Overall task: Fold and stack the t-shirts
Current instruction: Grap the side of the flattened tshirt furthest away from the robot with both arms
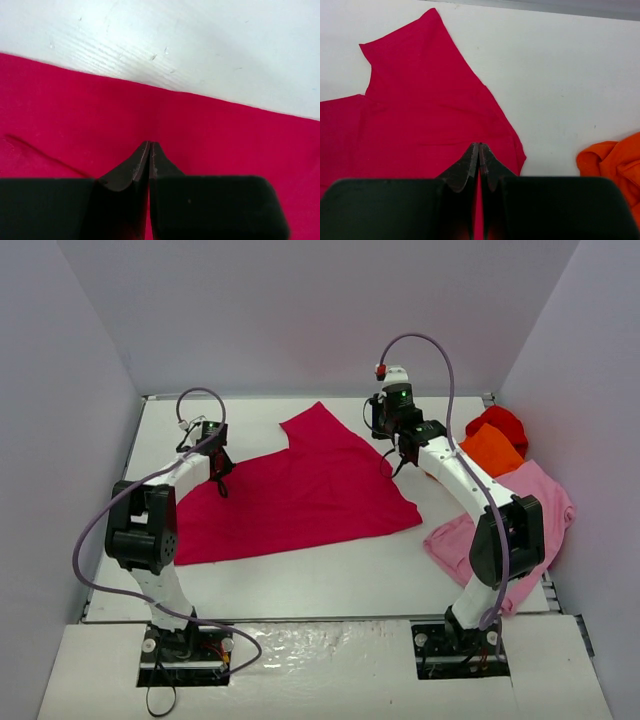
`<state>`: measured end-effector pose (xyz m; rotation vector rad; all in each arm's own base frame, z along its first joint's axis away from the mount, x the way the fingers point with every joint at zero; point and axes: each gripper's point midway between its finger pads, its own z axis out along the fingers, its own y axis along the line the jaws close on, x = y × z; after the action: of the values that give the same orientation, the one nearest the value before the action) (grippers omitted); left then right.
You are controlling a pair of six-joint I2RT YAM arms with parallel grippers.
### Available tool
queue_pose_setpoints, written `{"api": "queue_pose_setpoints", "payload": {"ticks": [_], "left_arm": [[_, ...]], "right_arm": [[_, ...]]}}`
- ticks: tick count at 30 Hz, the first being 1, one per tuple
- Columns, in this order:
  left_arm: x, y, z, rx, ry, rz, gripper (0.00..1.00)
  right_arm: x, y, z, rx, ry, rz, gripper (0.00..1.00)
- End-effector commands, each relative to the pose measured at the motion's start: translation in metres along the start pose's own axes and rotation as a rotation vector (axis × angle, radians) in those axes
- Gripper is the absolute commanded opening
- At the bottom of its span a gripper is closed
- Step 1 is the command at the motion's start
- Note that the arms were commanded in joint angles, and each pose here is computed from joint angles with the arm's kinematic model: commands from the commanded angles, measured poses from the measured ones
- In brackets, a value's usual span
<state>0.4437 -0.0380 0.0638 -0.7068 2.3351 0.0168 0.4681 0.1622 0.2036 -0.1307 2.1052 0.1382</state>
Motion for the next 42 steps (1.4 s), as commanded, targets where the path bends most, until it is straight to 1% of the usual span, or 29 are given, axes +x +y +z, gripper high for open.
{"api": "queue_pose_setpoints", "payload": {"ticks": [1,6,11,13,16,17,19,20,24,27,30,31,32,33,38,42], "left_arm": [[0.003,0.006,0.007,0.045,0.016,-0.131,0.00],[0.021,0.024,0.014,0.003,0.062,-0.167,0.00],[0.032,0.047,0.029,-0.047,0.086,-0.161,0.00],[0.030,0.065,0.038,-0.083,0.103,-0.179,0.00],[0.012,0.102,0.047,-0.129,0.098,-0.239,0.00],[0.011,0.102,0.048,-0.125,0.103,-0.233,0.00],[0.000,0.118,0.050,-0.123,0.108,-0.267,0.00],[-0.003,0.122,0.050,-0.119,0.106,-0.280,0.00],[-0.007,0.116,0.050,-0.071,0.091,-0.302,0.00],[-0.001,0.104,0.051,-0.007,0.115,-0.313,0.00],[0.003,0.100,0.050,0.003,0.121,-0.307,0.00],[0.003,0.100,0.050,0.005,0.119,-0.306,0.00],[0.002,0.098,0.050,0.010,0.116,-0.304,0.00],[0.004,0.096,0.050,0.014,0.118,-0.299,0.00],[0.006,0.092,0.046,0.025,0.118,-0.286,0.00],[-0.007,0.085,0.018,0.037,0.061,-0.264,0.00]], "right_arm": [[-0.026,0.001,-0.015,-0.006,-0.089,0.025,0.00],[-0.017,0.005,-0.008,-0.021,-0.064,0.028,0.00],[-0.010,0.008,-0.007,-0.039,-0.046,0.033,0.00],[-0.003,0.007,-0.011,-0.037,-0.022,0.029,0.00],[0.004,0.003,-0.014,-0.025,-0.008,0.024,0.00],[0.006,0.003,-0.014,-0.022,-0.003,0.024,0.00],[0.022,0.005,-0.006,-0.028,0.051,0.032,0.00],[0.036,0.011,0.005,-0.049,0.094,0.033,0.00],[0.087,0.028,0.047,-0.085,0.242,0.063,0.00],[0.096,0.057,0.068,-0.141,0.270,0.045,0.00],[0.109,0.089,0.088,-0.186,0.300,0.011,0.00],[0.120,0.089,0.094,-0.182,0.321,0.007,0.00],[0.116,0.096,0.099,-0.191,0.315,0.005,0.00],[0.130,0.110,0.107,-0.208,0.343,-0.017,0.00],[0.151,0.123,0.117,-0.207,0.394,-0.059,0.00],[0.168,0.108,0.106,-0.153,0.433,-0.099,0.00]]}}
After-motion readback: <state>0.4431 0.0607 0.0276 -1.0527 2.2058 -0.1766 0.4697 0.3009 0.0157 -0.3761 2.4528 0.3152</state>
